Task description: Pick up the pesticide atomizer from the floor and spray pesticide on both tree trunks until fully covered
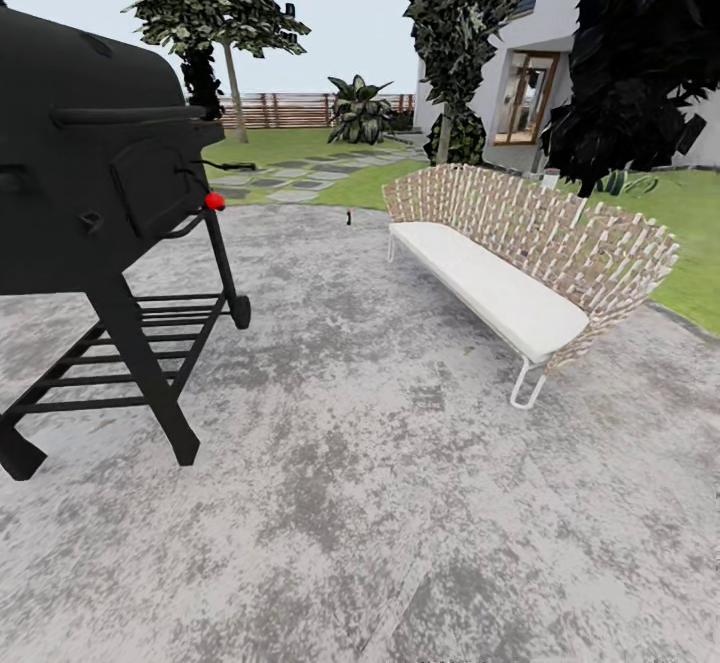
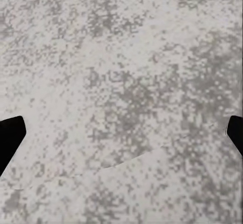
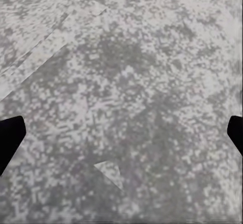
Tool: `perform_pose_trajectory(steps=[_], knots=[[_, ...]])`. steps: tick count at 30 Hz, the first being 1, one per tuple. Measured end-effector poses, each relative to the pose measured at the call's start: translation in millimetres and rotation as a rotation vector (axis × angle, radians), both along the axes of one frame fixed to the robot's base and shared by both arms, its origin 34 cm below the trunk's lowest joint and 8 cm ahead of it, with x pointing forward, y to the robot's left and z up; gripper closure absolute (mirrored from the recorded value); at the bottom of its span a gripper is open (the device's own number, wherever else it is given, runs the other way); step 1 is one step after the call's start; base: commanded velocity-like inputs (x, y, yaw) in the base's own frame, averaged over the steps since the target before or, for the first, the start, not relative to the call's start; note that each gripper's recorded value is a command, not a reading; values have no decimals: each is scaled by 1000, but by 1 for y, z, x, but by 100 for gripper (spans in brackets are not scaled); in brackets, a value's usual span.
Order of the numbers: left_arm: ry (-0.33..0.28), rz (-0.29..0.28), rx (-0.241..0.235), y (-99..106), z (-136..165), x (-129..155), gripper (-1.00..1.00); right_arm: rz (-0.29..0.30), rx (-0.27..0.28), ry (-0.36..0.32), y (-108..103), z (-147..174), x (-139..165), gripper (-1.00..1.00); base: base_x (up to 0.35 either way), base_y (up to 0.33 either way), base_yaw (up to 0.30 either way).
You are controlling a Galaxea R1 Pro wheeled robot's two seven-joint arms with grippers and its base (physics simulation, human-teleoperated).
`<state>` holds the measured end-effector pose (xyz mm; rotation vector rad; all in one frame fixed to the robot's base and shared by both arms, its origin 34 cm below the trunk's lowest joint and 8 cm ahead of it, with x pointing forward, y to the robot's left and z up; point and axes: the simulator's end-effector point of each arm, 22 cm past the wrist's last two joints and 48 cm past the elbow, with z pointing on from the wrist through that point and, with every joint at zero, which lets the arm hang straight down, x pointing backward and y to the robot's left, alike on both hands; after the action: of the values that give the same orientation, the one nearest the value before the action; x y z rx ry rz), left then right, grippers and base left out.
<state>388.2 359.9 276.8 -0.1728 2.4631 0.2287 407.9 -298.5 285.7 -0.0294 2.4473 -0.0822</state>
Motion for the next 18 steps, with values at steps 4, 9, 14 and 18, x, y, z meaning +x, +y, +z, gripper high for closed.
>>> perform_pose_trajectory(steps=[4, 9, 14, 18], knots=[[-7, 9, -4, 0, 1, 1, -100, 3, -1, -4, 1, 1, 1, -100, 40, 0, -184], [-9, 13, -6, 0, 2, 2, -100, 9, 0, -10, 2, 3, 3, -100, 269, 0, -35], [-10, 14, -8, -1, 2, 2, -100, 13, 2, 0, 2, 1, -1, -100, 334, 0, -3], [-11, 16, -7, -1, 3, 2, -100, 13, 1, 25, 2, -5, -11, -100, 340, 0, 0]])
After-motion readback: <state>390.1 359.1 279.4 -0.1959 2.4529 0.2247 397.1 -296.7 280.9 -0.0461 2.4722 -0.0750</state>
